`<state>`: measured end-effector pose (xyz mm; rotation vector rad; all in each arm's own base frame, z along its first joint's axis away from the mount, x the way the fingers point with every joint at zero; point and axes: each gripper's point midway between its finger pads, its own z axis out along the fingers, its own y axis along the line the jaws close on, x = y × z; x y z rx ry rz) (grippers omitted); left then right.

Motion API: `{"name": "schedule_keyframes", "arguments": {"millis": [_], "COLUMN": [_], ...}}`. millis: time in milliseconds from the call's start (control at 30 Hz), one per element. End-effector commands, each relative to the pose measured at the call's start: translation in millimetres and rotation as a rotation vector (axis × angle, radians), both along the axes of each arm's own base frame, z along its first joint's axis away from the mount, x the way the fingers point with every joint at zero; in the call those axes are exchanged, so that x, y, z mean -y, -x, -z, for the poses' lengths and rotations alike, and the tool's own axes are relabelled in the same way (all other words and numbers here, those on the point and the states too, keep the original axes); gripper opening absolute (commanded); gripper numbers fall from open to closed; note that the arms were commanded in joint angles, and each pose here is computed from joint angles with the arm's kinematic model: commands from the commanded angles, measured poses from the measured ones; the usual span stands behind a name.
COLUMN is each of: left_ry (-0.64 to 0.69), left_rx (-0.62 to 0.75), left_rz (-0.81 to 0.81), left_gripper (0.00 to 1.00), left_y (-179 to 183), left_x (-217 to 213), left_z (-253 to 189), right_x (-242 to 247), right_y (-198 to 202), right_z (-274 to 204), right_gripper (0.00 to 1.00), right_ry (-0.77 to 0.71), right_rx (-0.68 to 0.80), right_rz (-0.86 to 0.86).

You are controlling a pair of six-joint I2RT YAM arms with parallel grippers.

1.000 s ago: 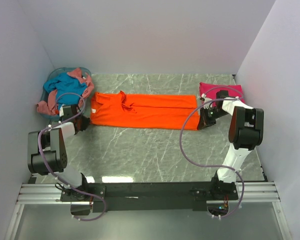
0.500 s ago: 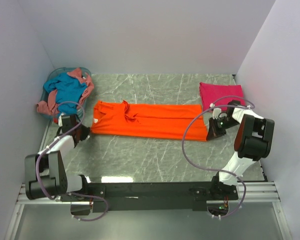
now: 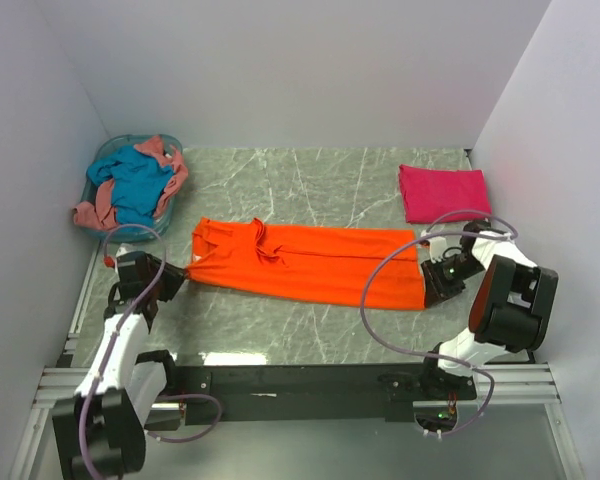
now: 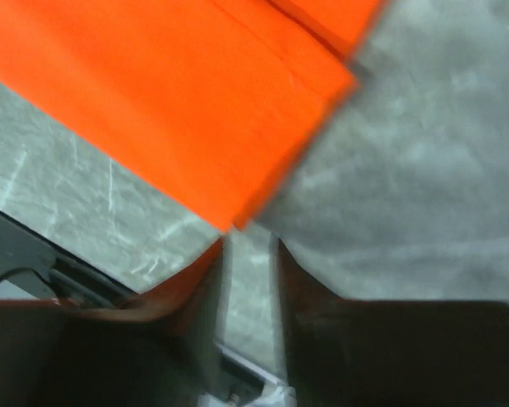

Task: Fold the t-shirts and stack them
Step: Fold the tshirt

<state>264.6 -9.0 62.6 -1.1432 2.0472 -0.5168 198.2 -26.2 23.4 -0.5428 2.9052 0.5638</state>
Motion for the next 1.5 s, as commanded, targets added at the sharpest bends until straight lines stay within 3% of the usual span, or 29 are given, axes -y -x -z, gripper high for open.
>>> {"name": "schedule_keyframes", "arguments": {"millis": [0, 100, 267, 367, 400, 500, 633, 700, 733, 767, 967, 1100, 1233, 1467], "left_ry": [0.046, 0.029, 0.021, 0.0, 0.028, 0.02, -0.089, -0.142, -0.191, -0.22, -0.443, -0.511, -0.528, -0.524], "left_rx": [0.059, 0.119, 0.23, 0.365, 0.396, 0.296, 0.283, 0.269, 0.258, 0.245, 0.223, 0.303, 0.305, 0.33], "left_rz": [-0.005, -0.019, 0.012, 0.133, 0.238, 0.424, 0.497, 0.492, 0.476, 0.464, 0.362, 0.277, 0.259, 0.262], "left_gripper": [0.47, 0.64, 0.67, 0.68, 0.68, 0.65, 0.63, 0.63, 0.63, 0.63, 0.69, 0.83, 0.86, 0.86], "left_y": [3, 6, 4, -18, -22, -50, -91, -98, -101, -101, -77, -58, -47, -49], "left_x": [6, 4, 9, 20, 36, 49, 46, 39, 31, 26, -10, -21, -23, -21], "left_z": [-18, -40, -72, -93, -100, -83, -120, -128, -136, -138, -149, -162, -143, -151], "right_x": [17, 25, -5, -42, -64, -119, -188, -223, -229, -264, -358, -401, -421, -432], "right_y": [4, -8, -32, -49, -52, -63, -79, -107, -122, -122, -159, -170, -173, -167], "right_z": [-15, -36, -76, -96, -102, -123, -145, -154, -151, -155, -137, -116, -96, -77], "right_gripper": [0.44, 0.54, 0.56, 0.56, 0.56, 0.56, 0.54, 0.54, 0.54, 0.54, 0.53, 0.53, 0.53, 0.52], "right_ry": [0.074, 0.118, -0.024, -0.133, -0.16, -0.264, -0.336, -0.306, -0.223, -0.224, -0.091, -0.045, 0.011, 0.021], "right_rx": [0.049, 0.134, 0.239, 0.318, 0.336, 0.438, 0.593, 0.693, 0.72, 0.76, 0.741, 0.73, 0.718, 0.668], "right_rz": [-0.047, -0.047, -0.125, -0.229, -0.294, -0.45, -0.656, -0.664, -0.656, -0.716, -0.697, -0.709, -0.704, -0.71]}}
